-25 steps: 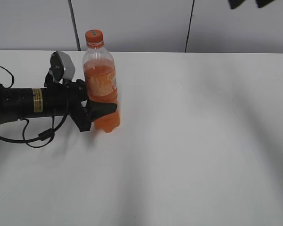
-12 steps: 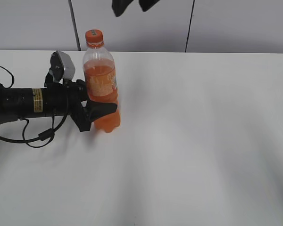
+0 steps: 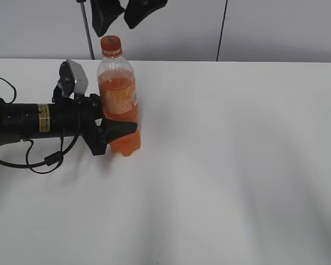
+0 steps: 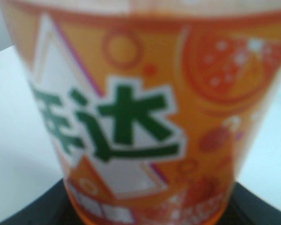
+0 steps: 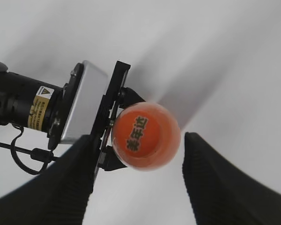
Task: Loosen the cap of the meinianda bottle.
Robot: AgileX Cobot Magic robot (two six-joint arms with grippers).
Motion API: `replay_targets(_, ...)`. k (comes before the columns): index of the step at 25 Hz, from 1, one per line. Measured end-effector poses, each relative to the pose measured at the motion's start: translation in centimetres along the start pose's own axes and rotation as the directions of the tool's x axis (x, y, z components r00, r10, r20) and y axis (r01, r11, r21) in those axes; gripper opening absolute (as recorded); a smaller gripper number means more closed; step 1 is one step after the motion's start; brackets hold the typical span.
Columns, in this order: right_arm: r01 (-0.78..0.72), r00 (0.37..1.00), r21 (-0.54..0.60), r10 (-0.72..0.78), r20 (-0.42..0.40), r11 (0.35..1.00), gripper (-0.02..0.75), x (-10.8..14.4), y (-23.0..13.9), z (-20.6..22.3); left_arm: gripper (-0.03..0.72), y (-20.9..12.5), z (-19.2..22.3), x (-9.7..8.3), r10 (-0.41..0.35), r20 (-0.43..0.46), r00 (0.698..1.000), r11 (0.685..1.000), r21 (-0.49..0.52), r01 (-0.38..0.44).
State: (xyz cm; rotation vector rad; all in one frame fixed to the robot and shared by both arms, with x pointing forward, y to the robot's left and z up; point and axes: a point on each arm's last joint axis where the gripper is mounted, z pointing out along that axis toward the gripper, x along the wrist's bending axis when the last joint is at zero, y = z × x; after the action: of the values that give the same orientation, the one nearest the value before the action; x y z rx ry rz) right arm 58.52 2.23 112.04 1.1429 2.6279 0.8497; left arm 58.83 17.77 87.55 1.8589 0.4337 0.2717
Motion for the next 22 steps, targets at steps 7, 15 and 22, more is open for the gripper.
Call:
replay_targets(7, 0.001, 1.000, 0.027, -0.001, 0.009, 1.000, 0.448, -0.2, -0.2, 1.5, 0.400, 0.0, 0.0, -0.1, 0.003, 0.006, 1.000, 1.000, 0.000, -0.003)
replay_targets(15, 0.000, 1.000, 0.041, -0.001, 0.016, 0.999, 0.448, -0.3, -0.3, 2.2, 0.400, 0.0, 0.0, -0.1, 0.006, 0.012, 1.000, 1.000, 0.001, -0.006)
replay_targets(22, 0.004, 1.000, 0.041, -0.004, 0.003, 0.999, 0.433, -0.2, -0.3, 2.2, 0.400, 0.0, 0.0, -0.1, 0.009, 0.016, 1.000, 1.000, 0.002, -0.009)
